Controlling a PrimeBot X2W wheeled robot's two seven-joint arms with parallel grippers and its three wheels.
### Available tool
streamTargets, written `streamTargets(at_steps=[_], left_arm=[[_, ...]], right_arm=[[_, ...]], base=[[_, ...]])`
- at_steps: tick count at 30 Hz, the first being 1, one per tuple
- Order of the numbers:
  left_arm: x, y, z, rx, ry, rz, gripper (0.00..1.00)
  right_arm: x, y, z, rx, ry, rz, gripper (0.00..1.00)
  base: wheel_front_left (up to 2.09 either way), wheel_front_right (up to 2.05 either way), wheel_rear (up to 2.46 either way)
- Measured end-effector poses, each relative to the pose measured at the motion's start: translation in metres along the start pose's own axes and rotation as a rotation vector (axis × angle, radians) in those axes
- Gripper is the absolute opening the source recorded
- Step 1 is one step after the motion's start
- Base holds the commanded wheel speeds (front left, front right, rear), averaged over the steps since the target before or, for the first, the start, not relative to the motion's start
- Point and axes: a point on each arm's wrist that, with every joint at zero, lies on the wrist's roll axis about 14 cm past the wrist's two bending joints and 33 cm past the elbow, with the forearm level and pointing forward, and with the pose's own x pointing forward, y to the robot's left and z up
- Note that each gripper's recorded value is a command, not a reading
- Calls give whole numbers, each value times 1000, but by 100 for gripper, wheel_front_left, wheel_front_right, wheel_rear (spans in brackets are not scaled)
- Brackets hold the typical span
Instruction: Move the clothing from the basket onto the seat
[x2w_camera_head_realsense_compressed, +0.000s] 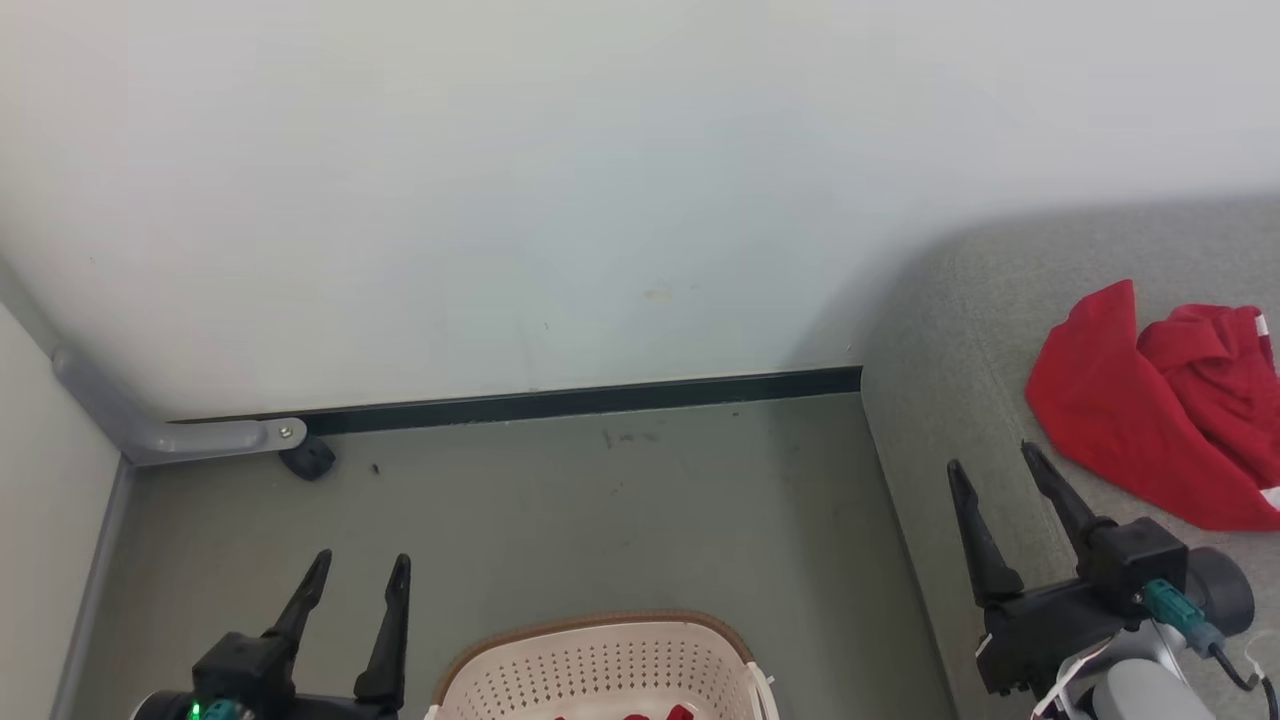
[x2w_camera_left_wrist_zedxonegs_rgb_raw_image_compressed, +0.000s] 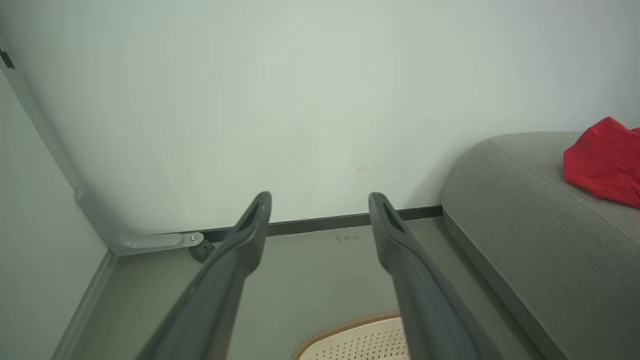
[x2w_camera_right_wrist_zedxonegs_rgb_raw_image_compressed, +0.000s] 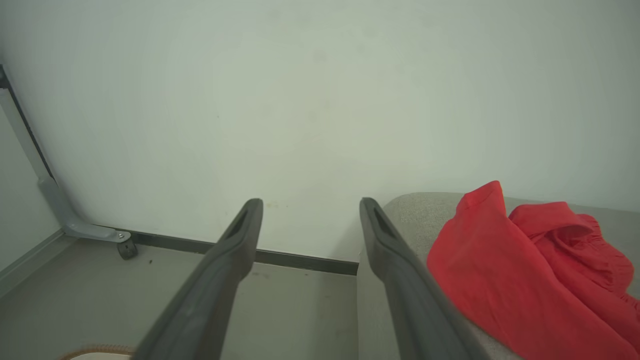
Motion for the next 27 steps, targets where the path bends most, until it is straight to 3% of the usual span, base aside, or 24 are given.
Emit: streamTargets(at_steps=[17, 27], left_arm=[[-29, 11, 4, -51, -36, 79, 100], [-32, 17, 16, -33, -76, 101, 100]], right_arm=[[-54, 0, -10, 35, 9, -96, 100], [-63, 3, -5, 54, -11, -109, 100]], base=[[0, 0, 0], [0, 0, 0]])
